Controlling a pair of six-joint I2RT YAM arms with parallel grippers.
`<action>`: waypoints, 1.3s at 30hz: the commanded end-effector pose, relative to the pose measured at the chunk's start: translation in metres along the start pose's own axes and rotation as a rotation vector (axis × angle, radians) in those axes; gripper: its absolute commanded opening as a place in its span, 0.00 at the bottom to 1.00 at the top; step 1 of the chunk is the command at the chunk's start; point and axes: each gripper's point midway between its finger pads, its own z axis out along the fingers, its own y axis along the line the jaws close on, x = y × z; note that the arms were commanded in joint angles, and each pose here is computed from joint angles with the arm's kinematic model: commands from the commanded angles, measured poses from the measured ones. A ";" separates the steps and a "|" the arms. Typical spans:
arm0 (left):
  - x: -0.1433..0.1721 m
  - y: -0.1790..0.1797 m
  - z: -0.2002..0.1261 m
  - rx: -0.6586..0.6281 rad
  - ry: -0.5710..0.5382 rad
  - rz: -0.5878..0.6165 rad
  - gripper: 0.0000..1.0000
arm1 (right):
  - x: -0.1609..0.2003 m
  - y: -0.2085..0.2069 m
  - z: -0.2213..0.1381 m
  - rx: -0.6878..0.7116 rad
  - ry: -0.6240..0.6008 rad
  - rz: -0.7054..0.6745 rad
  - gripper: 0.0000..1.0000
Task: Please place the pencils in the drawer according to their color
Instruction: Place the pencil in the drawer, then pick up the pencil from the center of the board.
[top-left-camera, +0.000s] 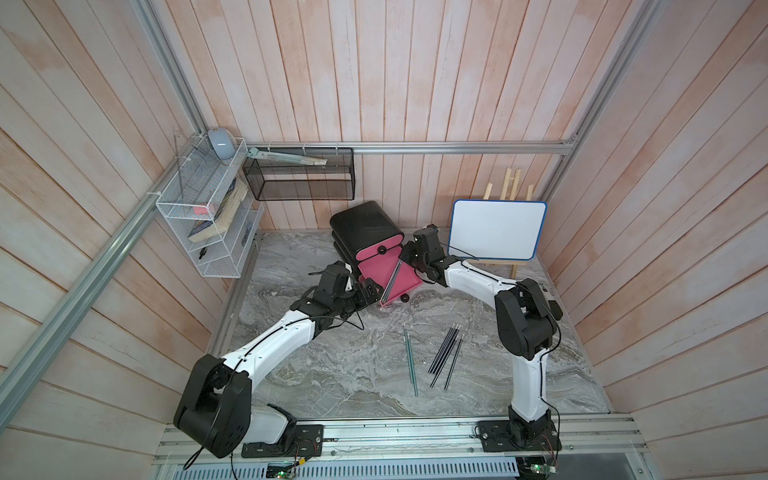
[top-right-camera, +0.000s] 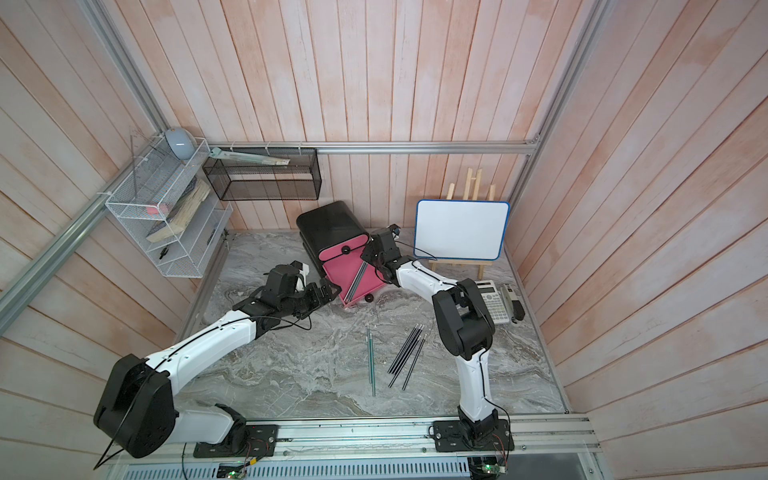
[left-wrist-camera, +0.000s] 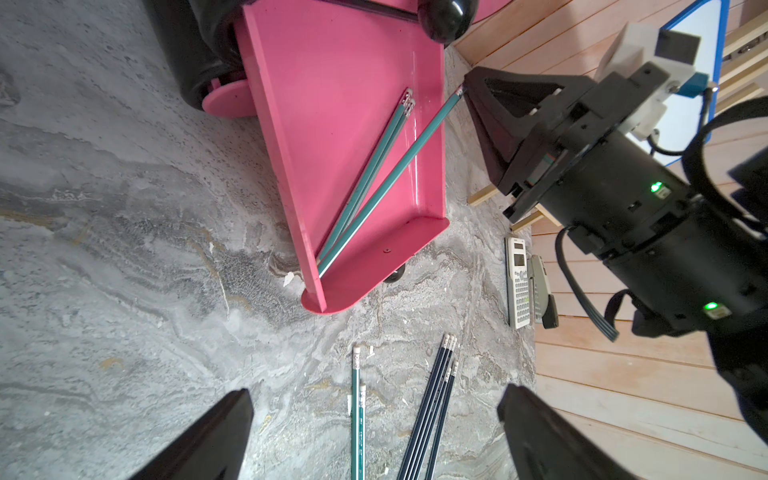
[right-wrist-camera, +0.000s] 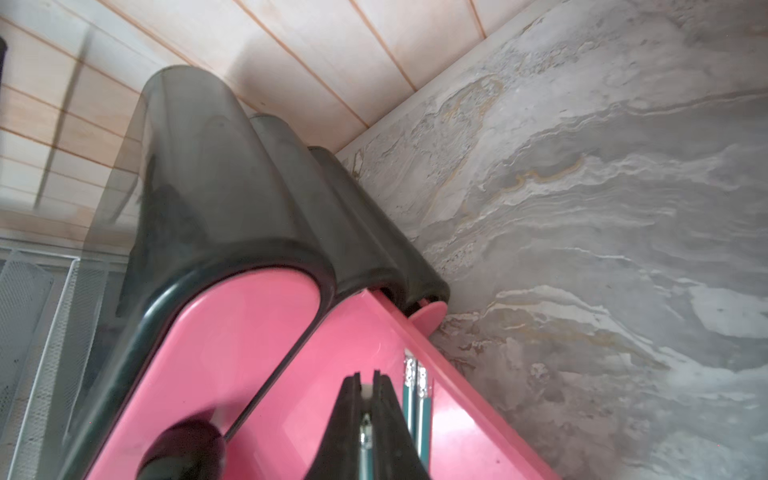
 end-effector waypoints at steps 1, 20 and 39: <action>-0.010 -0.007 -0.003 0.003 -0.017 -0.026 1.00 | 0.007 0.008 -0.005 -0.021 0.029 -0.044 0.23; -0.059 -0.041 -0.078 -0.051 -0.102 -0.396 1.00 | 0.059 -0.015 -0.125 -0.015 0.166 -0.247 0.39; -0.109 -0.147 -0.137 0.263 -0.097 -0.585 0.99 | 0.093 -0.063 -0.154 0.220 0.306 -0.208 0.39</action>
